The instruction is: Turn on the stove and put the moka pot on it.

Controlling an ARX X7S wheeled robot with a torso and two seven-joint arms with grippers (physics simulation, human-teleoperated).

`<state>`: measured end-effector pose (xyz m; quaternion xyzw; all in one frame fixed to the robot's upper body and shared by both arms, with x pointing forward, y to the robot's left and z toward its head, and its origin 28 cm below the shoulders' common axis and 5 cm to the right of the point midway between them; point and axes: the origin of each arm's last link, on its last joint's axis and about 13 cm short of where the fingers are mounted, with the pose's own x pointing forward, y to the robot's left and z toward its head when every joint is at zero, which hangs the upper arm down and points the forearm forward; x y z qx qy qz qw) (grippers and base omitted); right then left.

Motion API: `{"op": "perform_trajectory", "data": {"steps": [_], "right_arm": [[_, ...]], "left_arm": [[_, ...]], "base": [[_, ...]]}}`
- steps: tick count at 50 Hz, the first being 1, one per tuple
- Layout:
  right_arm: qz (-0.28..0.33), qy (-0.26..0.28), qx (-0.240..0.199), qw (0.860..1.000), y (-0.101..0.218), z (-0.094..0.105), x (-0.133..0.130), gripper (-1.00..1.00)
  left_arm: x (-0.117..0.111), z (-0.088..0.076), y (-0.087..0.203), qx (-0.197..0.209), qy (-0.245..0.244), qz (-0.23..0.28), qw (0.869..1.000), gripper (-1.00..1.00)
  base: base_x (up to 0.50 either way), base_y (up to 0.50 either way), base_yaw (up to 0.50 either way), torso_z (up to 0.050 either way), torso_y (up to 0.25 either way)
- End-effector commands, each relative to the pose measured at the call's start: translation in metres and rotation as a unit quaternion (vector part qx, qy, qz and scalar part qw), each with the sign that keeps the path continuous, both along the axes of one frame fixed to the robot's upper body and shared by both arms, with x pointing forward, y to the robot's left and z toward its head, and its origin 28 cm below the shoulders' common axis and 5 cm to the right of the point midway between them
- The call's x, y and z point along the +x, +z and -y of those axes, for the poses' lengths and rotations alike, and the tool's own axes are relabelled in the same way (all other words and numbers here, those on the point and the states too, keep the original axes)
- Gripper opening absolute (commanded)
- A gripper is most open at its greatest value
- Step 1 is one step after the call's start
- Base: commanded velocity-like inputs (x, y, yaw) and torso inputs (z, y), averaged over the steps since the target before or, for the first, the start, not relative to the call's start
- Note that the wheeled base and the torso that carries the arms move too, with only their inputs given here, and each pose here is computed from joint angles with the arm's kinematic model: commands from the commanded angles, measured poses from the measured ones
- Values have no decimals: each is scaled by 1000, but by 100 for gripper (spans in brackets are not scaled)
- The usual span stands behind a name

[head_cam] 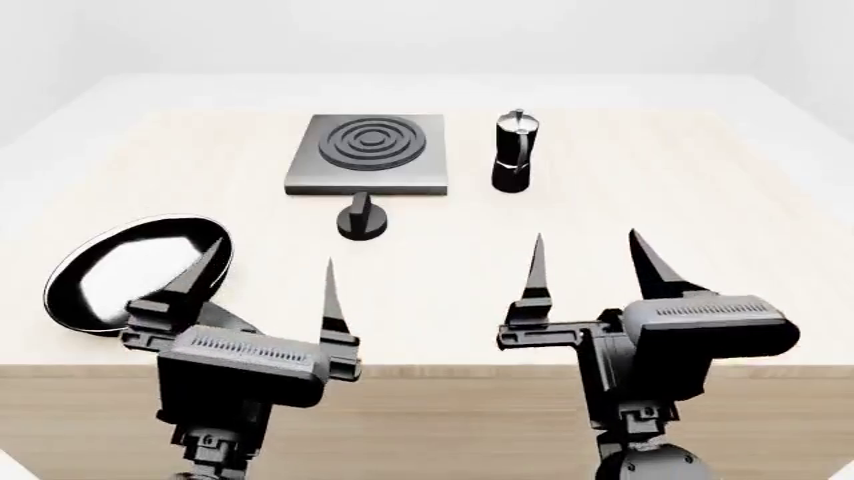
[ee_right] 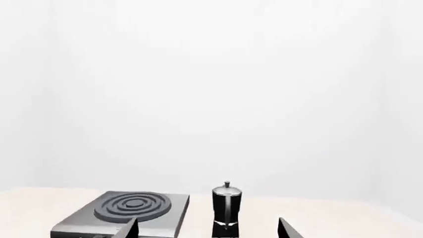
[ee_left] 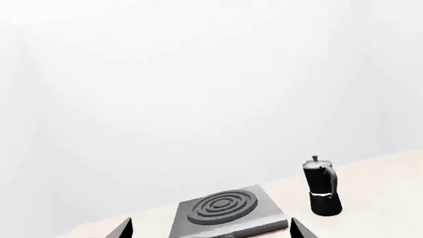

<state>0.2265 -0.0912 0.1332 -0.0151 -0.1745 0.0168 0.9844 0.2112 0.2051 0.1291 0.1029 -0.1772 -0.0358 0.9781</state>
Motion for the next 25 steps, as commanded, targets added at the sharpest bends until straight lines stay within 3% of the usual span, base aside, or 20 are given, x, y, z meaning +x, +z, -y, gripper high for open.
{"op": "perform_trajectory", "data": {"steps": [1,8,13,25], "right_arm": [[113,6,1,994,69,0,-21,100],[124,1,-1,992,70,1,-23,100],[121,1,-6,993,56,0,-21,100],[120,4,-4,993,60,-2,-24,100]], "left_arm": [[-22,2,55,32,-22,102,994,100],[-29,-2,58,11,-35,129,991,100],[-30,-1,56,18,-42,128,991,100],[-28,-2,50,13,-47,121,992,100]], "base": [[0,0,0,0,0],[0,0,0,2,0],[0,0,0,49,0],[0,0,0,50,0]]}}
